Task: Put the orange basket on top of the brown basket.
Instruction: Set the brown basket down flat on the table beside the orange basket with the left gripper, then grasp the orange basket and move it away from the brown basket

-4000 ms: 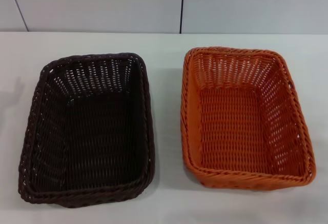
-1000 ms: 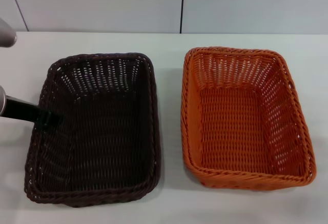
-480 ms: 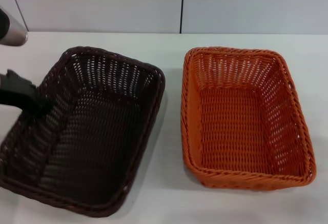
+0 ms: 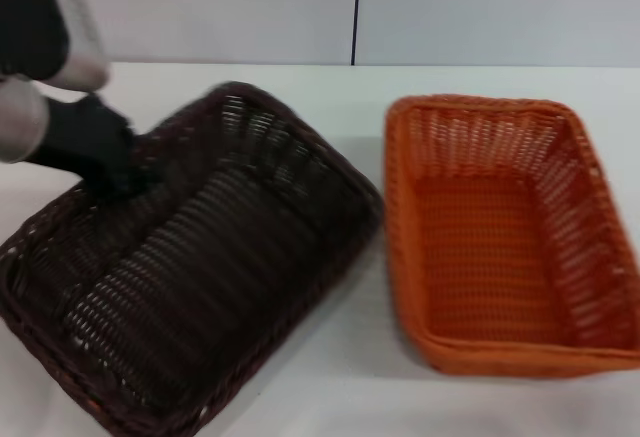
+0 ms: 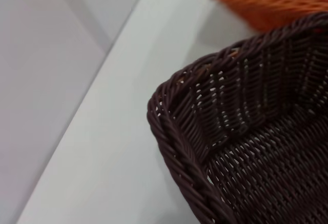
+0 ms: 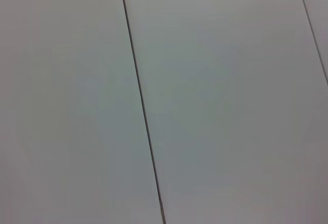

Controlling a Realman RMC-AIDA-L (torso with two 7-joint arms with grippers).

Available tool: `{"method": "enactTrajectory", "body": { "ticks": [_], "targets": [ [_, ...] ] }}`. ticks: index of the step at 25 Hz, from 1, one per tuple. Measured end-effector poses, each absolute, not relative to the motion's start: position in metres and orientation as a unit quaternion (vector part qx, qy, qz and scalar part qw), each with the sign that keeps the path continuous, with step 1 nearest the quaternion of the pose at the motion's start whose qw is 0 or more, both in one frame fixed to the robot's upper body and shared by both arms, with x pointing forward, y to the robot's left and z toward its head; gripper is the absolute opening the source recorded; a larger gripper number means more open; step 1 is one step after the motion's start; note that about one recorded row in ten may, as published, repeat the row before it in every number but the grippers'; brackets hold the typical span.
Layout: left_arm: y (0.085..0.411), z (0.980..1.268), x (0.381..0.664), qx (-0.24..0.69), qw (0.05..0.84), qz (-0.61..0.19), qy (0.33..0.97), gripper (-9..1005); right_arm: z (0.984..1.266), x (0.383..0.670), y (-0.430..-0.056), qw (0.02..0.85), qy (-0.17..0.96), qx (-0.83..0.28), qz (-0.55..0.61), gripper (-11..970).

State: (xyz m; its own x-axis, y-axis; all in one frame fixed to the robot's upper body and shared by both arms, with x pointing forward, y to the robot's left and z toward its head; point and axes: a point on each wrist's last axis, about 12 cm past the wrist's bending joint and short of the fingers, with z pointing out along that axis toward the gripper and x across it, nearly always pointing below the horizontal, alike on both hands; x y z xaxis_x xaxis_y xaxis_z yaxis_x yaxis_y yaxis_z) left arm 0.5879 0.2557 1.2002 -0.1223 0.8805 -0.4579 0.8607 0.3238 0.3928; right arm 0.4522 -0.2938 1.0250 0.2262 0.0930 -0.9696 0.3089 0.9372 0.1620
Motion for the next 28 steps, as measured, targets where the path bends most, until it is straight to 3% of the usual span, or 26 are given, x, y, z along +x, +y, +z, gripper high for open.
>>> {"method": "enactTrajectory", "body": {
  "ticks": [13,24,28],
  "targets": [
    [0.214,1.193,0.616,0.678,0.334,0.016,0.654,321,1.025,0.453,-0.291,0.767,0.619,0.157,-0.064,742],
    [0.182,1.179,0.619,0.695,0.353,0.025,0.625,305,1.027,0.457,-0.29,0.769,0.617,0.154,-0.062,742],
    [0.173,1.177,0.62,0.697,0.366,0.041,0.615,416,1.028,0.458,-0.29,0.771,0.616,0.151,-0.06,742]
  ]
}}
